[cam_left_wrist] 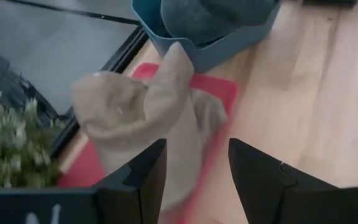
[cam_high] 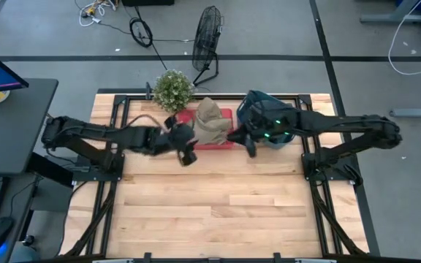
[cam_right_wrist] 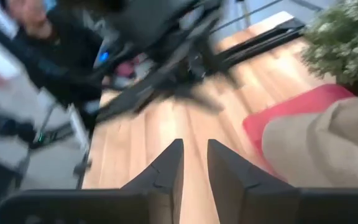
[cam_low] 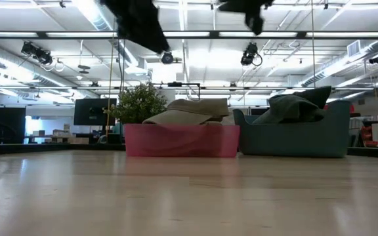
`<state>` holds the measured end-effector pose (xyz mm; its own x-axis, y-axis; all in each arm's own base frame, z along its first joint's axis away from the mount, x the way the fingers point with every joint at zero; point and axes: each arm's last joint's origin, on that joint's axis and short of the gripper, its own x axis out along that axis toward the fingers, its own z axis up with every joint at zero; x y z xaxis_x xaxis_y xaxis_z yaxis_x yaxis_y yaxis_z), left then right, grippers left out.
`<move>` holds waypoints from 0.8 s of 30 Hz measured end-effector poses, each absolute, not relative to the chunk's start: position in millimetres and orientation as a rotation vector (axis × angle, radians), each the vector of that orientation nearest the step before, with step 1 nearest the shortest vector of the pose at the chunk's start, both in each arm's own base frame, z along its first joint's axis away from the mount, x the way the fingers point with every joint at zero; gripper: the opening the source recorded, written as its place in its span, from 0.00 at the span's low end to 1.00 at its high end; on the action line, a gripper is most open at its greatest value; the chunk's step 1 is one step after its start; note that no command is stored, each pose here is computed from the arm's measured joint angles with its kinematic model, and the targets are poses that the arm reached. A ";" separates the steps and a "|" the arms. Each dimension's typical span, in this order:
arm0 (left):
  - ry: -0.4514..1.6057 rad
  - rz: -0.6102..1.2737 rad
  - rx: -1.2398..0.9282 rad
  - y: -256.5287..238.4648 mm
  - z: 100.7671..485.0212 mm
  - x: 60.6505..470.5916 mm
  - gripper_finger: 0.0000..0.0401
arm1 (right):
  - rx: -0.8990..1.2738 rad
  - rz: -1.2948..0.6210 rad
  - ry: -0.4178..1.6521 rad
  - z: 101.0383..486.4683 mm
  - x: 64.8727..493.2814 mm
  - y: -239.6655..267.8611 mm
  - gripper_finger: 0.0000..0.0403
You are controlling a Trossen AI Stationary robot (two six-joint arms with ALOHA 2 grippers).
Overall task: Pick & Place hat
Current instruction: Put the brown cap into the red bin
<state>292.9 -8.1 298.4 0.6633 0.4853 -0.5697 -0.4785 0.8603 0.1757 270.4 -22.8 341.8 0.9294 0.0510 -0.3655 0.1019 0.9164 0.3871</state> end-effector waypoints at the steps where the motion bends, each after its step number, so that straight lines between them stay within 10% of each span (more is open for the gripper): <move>1: 0.659 0.528 0.035 0.2 296.0 297.0 0.44 | 0.390 -0.013 0.396 344.4 263.4 -17.6 0.19; 24: 0.864 0.308 0.351 100.3 223.6 344.4 0.44 | 0.093 -0.222 0.701 314.2 253.5 -0.9 0.46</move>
<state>344.4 100.3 223.6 0.6119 0.4003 -0.6822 -0.1204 0.8995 0.4199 253.5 -0.9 314.2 0.7418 -0.1706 -0.6486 0.2331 0.9724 0.0109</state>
